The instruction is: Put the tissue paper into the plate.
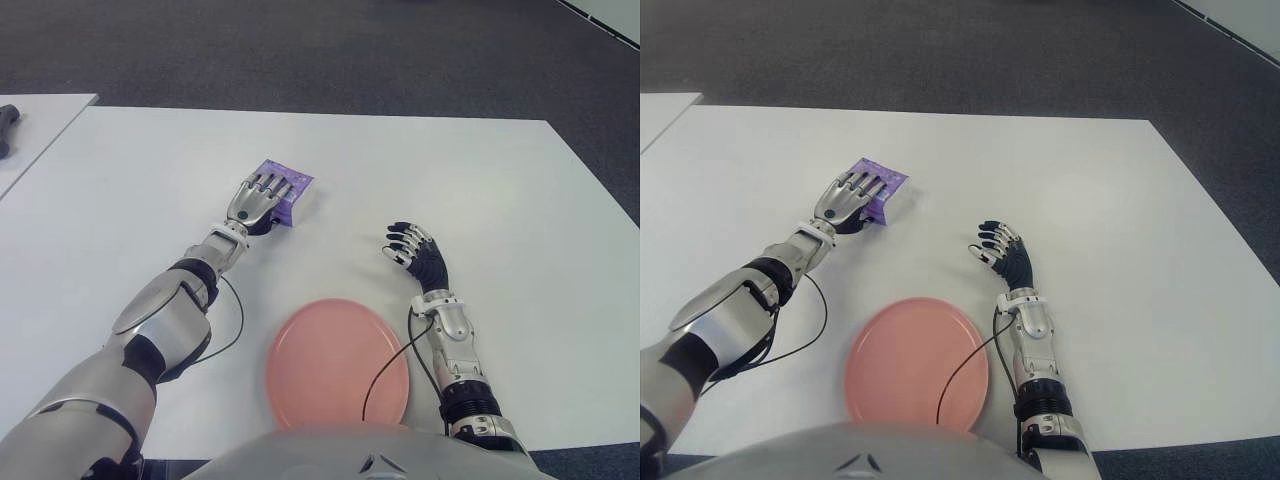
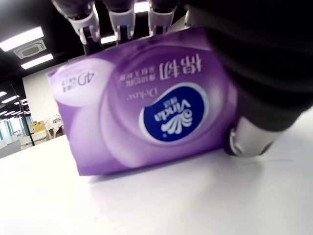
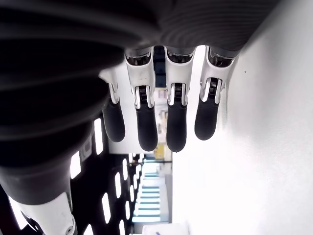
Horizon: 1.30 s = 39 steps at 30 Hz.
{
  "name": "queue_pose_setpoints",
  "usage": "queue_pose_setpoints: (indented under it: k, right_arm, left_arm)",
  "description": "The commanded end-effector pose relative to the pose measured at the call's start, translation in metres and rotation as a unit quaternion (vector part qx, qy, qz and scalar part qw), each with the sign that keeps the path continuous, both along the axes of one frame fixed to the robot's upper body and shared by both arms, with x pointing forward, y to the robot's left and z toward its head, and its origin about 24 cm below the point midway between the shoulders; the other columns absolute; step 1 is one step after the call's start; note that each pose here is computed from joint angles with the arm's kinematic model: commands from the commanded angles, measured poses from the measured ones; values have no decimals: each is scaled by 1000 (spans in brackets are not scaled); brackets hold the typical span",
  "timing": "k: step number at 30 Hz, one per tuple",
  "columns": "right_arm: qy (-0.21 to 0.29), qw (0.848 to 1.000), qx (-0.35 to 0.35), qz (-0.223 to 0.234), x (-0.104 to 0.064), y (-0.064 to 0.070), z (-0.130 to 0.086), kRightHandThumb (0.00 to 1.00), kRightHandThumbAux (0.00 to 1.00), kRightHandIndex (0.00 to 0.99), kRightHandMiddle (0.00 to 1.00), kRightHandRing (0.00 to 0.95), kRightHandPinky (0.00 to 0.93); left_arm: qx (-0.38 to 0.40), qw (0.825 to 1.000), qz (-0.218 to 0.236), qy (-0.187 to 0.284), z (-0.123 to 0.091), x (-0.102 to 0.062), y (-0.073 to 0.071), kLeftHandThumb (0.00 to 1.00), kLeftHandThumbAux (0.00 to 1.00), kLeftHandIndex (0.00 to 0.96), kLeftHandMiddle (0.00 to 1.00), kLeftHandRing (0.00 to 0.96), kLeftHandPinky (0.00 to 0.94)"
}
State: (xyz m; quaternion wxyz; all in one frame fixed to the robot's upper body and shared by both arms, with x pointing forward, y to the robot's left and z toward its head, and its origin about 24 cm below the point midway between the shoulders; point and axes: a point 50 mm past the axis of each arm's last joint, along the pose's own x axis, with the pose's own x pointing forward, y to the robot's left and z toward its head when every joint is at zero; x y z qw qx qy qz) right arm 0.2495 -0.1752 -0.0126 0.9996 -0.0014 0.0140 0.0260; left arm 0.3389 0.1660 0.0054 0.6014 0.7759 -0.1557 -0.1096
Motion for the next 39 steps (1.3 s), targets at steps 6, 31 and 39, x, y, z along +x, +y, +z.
queue_pose_setpoints:
  k: [6, 31, 39]
  right_arm:
    - [72, 997, 6, -10, -18, -2, -25, 399, 759, 278, 316, 305, 317]
    - [76, 997, 10, -12, -17, -1, -27, 381, 758, 273, 317, 308, 316]
    - [74, 997, 8, -12, -16, 1, -27, 397, 751, 279, 315, 306, 321]
  left_arm:
    - [1, 998, 0, 58, -26, -19, -2, 348, 677, 50, 127, 132, 169]
    - [-68, 997, 11, 43, -21, -16, -11, 364, 602, 78, 172, 175, 212]
    - [-82, 996, 3, 37, -19, -15, -16, 361, 587, 78, 170, 174, 214]
